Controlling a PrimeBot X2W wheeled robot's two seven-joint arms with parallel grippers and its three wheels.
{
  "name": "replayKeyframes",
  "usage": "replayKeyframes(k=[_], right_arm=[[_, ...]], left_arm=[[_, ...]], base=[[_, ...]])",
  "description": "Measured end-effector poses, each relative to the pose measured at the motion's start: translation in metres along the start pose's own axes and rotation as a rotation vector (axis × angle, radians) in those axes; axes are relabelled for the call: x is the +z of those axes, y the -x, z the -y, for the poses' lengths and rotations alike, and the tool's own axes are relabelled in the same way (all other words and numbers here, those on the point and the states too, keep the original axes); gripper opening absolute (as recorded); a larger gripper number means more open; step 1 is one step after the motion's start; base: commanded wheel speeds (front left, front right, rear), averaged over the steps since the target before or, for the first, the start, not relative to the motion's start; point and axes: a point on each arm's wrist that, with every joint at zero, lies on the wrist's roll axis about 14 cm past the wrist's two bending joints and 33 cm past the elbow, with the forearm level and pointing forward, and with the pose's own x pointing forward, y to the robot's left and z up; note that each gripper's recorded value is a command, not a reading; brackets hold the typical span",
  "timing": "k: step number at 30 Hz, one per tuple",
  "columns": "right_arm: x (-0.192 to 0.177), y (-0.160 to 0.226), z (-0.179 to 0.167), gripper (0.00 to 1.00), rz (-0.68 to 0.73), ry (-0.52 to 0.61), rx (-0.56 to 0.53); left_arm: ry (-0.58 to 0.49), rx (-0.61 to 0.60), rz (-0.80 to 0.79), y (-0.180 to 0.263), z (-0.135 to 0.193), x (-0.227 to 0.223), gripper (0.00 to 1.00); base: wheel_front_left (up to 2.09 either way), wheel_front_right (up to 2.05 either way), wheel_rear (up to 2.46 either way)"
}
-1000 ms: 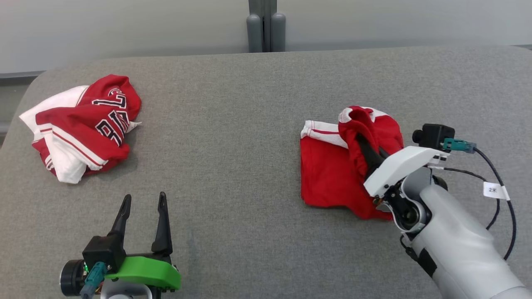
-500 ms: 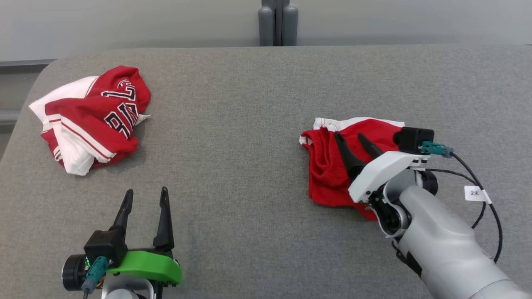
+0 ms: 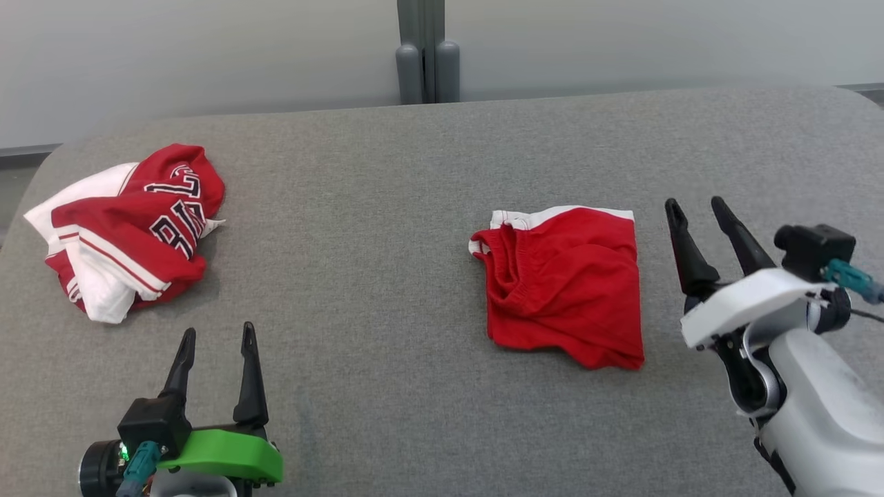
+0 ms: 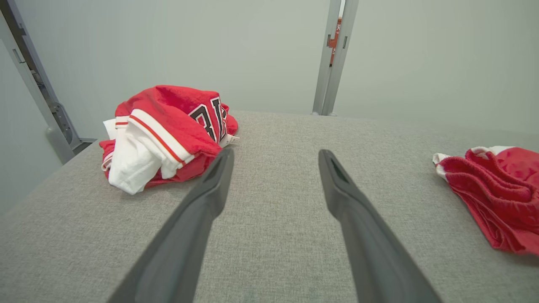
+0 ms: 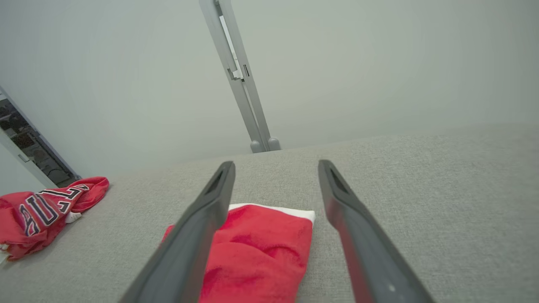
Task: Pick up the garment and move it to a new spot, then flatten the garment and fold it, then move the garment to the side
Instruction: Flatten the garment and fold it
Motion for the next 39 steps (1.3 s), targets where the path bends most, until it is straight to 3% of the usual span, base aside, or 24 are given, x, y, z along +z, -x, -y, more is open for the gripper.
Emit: replayKeyframes(k=[9, 19, 39], right_arm=[[0.016, 0.057, -0.001, 1.0, 0.112, 0.045, -0.056], [0.018, 0.094, -0.003, 1.0, 0.142, 0.066, -0.104], [0.007, 0.097, -0.011, 1.0, 0.116, 0.079, -0.092]], left_arm=[[-0.021, -0.023, 0.025, 0.0, 0.004, 0.008, 1.0], [-0.032, -0.044, 0.049, 0.004, 0.008, 0.017, 1.0], [-0.042, -0.024, 0.066, 0.016, -0.003, 0.022, 1.0]], base=[[0.0, 0.0, 0.0], [0.0, 0.0, 0.0], [0.0, 0.0, 0.0]])
